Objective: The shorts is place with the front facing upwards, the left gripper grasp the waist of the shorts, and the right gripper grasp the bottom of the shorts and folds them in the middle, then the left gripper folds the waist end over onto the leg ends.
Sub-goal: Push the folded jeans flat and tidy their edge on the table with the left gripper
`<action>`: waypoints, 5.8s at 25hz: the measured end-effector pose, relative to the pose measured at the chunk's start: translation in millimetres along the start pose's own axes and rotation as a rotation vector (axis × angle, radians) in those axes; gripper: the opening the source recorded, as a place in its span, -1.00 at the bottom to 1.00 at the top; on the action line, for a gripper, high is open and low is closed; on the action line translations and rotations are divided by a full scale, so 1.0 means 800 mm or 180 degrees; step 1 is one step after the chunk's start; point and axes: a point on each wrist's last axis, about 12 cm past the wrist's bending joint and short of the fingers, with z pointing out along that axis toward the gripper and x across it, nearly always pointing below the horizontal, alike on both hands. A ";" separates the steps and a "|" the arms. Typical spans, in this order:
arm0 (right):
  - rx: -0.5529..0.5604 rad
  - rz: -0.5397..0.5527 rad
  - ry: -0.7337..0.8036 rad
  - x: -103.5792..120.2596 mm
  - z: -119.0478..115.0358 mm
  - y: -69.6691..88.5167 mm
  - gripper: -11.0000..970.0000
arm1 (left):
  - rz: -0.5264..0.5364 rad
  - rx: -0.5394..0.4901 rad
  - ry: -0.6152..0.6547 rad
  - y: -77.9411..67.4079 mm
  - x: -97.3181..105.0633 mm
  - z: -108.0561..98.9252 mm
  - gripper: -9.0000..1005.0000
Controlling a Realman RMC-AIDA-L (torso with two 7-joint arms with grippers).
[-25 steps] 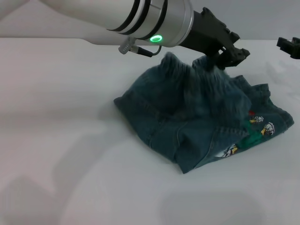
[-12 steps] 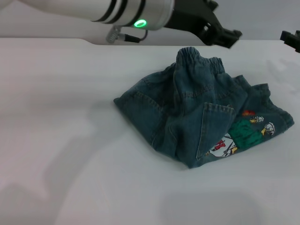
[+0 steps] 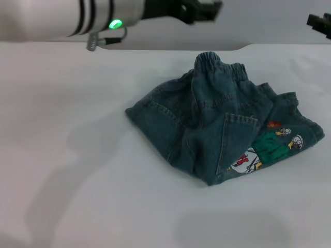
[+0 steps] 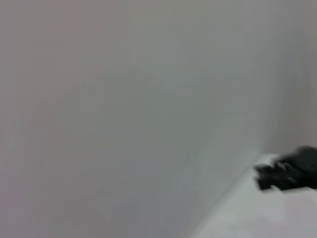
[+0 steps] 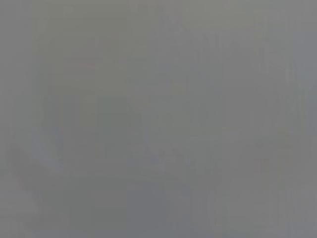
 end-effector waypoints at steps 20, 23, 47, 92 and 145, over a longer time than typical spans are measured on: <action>0.0563 -0.0050 -0.0896 0.023 -0.020 -0.011 -0.07 | -0.1462 -0.1834 -0.1028 0.091 0.123 -0.036 0.60; 0.0715 0.0023 -0.1114 0.028 -0.027 -0.017 -0.07 | -0.1528 -0.2172 -0.1197 0.096 0.133 -0.044 0.60; 0.0647 0.0202 -0.1478 0.015 -0.018 -0.010 -0.07 | -0.0688 -0.2329 -0.1776 0.082 0.150 -0.018 0.60; -0.1225 -0.0192 0.0880 -0.130 -0.005 0.060 -0.07 | -0.1033 -0.0711 -0.2790 0.122 0.168 -0.099 0.60; -0.0767 -0.0262 0.2041 -0.022 0.088 0.150 -0.07 | -0.0993 -0.0446 -0.2626 0.087 0.201 -0.108 0.60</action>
